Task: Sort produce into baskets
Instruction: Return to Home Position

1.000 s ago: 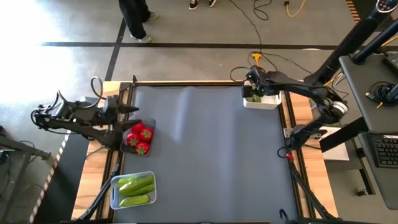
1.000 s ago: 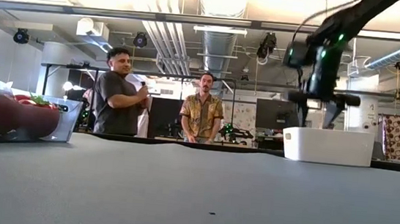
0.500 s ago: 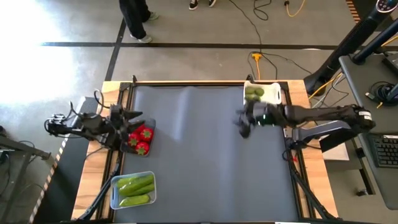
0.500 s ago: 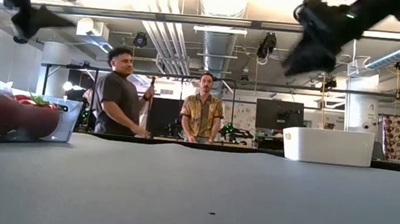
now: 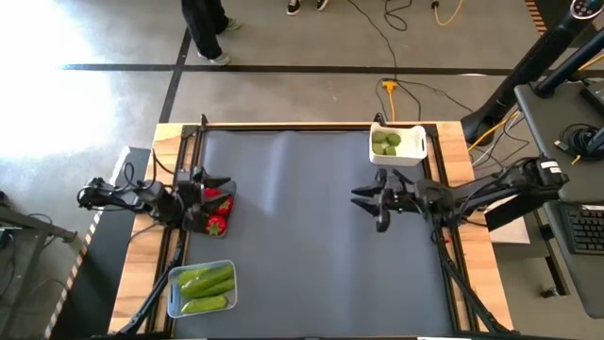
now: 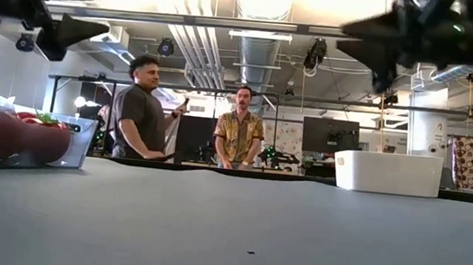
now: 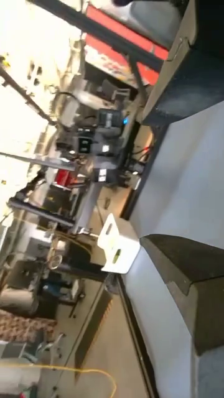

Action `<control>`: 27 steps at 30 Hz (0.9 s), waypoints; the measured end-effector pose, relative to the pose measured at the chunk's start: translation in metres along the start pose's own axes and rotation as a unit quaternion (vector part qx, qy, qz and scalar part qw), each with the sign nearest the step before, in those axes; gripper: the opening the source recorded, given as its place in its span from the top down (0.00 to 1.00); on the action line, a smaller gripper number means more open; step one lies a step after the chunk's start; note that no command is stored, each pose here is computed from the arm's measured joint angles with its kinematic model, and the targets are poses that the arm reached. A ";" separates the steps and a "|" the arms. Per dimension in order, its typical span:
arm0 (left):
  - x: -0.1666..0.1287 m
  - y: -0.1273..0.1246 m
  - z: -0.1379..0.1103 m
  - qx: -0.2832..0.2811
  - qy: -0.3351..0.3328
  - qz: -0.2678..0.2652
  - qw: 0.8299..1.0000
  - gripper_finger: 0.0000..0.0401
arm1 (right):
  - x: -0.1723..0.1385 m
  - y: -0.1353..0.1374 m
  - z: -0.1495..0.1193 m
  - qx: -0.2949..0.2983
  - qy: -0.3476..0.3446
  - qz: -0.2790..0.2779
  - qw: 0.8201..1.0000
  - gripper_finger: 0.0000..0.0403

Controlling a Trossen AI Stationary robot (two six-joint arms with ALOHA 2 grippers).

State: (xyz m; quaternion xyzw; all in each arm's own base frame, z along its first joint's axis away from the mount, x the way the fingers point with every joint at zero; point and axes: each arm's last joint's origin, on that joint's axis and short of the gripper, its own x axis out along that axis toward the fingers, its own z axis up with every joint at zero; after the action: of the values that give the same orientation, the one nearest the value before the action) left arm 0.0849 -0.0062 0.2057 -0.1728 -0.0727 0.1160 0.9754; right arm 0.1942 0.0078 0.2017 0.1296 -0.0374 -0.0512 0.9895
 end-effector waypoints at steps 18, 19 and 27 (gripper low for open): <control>0.011 0.020 -0.021 0.032 -0.007 -0.045 0.998 0.30 | -0.042 -0.043 -0.030 0.034 0.043 0.044 0.998 0.94; 0.011 0.020 -0.024 0.035 0.006 -0.044 0.998 0.30 | -0.042 -0.043 -0.030 0.031 0.046 0.043 0.998 0.94; 0.011 0.022 -0.031 0.051 0.042 -0.040 0.997 0.30 | -0.050 -0.036 -0.022 0.008 0.030 0.087 0.996 0.94</control>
State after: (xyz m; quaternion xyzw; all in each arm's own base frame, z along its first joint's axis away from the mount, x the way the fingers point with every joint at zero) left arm 0.0966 0.0071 0.1705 -0.1240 -0.0320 0.0730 0.9891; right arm 0.1434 -0.0153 0.1679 0.1350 -0.0188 0.0392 0.9899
